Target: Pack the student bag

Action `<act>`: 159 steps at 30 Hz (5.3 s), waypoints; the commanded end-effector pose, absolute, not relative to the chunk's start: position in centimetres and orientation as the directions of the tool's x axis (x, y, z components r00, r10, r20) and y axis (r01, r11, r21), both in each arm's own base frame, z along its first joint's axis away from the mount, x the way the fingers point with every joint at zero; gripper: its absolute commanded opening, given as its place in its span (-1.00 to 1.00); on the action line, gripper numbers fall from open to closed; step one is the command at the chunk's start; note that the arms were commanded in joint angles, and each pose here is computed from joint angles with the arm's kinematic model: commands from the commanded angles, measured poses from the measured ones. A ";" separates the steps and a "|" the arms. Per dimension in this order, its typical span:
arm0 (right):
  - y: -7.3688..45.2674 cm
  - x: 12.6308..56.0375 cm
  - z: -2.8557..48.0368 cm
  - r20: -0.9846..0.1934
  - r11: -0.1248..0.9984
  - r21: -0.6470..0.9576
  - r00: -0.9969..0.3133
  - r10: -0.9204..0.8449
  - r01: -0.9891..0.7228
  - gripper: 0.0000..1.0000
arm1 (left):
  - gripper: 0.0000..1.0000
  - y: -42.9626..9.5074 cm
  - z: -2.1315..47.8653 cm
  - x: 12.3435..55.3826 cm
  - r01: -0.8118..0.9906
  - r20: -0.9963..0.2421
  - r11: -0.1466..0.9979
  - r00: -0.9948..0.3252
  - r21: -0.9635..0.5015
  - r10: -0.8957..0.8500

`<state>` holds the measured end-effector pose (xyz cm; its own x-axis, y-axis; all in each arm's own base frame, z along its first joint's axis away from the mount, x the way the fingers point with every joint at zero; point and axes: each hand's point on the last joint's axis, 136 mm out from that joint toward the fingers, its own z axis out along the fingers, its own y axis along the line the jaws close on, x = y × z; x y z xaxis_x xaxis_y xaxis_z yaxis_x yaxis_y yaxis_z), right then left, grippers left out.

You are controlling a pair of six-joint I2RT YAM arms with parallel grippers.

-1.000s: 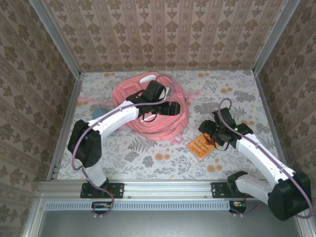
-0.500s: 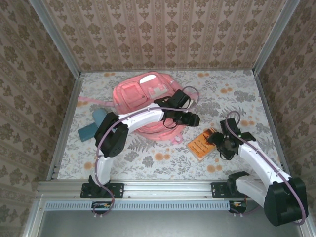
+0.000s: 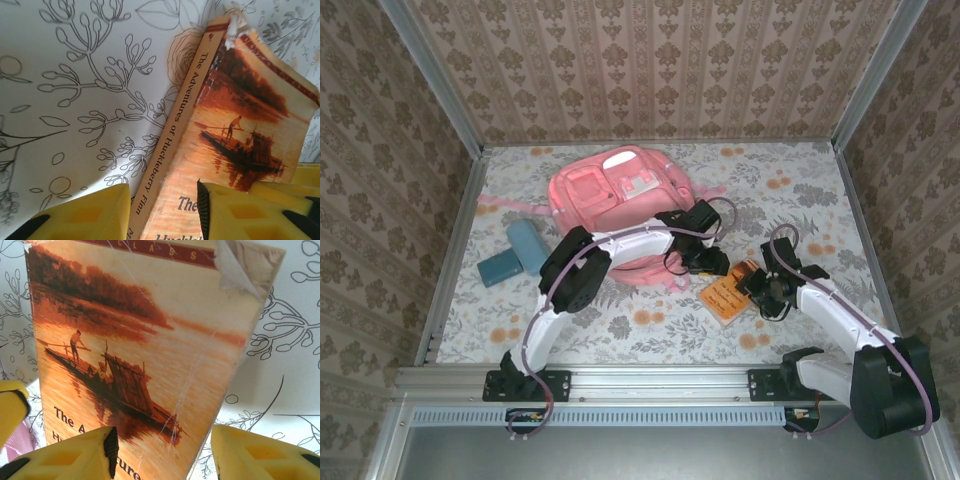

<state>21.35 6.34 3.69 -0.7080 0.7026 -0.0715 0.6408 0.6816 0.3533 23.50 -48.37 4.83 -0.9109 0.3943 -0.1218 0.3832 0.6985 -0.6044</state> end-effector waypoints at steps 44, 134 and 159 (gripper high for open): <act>7.7 24.2 4.6 -0.079 0.741 0.397 -0.785 0.615 0.541 -0.61 | -0.48 -49.1 2.8 22.3 0.330 -0.028 0.724 -0.918 -0.606 0.396; 20.8 35.7 26.4 0.176 -0.143 0.984 -0.620 0.764 0.102 0.64 | -0.74 -33.4 29.5 38.1 0.004 -0.100 0.149 -0.760 -0.989 -0.642; 18.2 35.2 24.8 -0.081 0.178 0.978 -0.582 0.809 0.112 -0.57 | 0.54 -29.7 24.9 36.1 -0.055 -0.227 0.414 -0.766 -0.909 -0.601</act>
<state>35.59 19.62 22.55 -0.5896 0.8050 0.0659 0.1801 0.0515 0.9823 36.92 -31.92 24.28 -0.7752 -0.6202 -0.1202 -0.0973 0.3052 -0.9473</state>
